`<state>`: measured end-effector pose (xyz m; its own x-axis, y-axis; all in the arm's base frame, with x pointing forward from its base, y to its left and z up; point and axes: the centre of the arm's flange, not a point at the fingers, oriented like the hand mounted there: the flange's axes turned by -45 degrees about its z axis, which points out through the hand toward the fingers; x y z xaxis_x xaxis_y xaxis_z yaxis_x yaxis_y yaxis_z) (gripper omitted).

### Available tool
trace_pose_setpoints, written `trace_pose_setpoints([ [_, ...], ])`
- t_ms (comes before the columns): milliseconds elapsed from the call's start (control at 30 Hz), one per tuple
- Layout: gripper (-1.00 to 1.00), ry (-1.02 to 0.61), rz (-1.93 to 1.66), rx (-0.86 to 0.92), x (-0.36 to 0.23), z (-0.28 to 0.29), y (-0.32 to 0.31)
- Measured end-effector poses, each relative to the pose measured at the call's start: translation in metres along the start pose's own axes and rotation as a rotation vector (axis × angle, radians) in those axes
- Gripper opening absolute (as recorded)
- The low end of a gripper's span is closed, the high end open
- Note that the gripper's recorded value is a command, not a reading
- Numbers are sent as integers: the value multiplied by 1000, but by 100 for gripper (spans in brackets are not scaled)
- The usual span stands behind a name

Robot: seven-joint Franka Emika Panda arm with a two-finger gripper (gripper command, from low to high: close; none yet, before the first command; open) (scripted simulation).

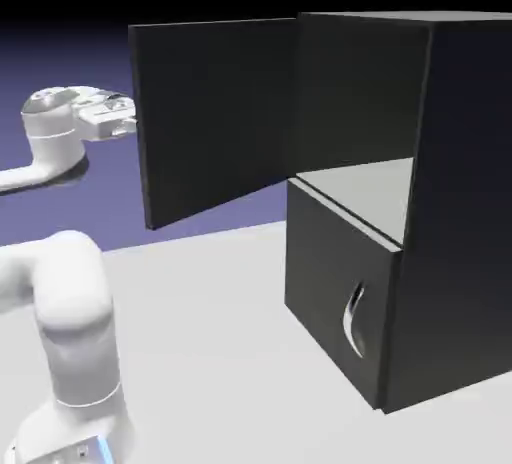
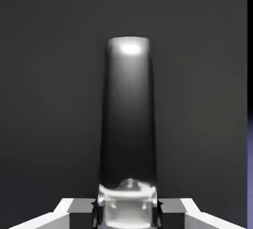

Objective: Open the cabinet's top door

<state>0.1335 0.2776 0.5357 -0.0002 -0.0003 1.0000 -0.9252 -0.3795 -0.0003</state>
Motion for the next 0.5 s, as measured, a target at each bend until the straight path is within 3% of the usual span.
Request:
trace_pose_setpoints([
  [467, -100, 0, 0, -319, 0, -99, -63],
  [500, 100, 0, 0, -338, 0, -104, -68],
])
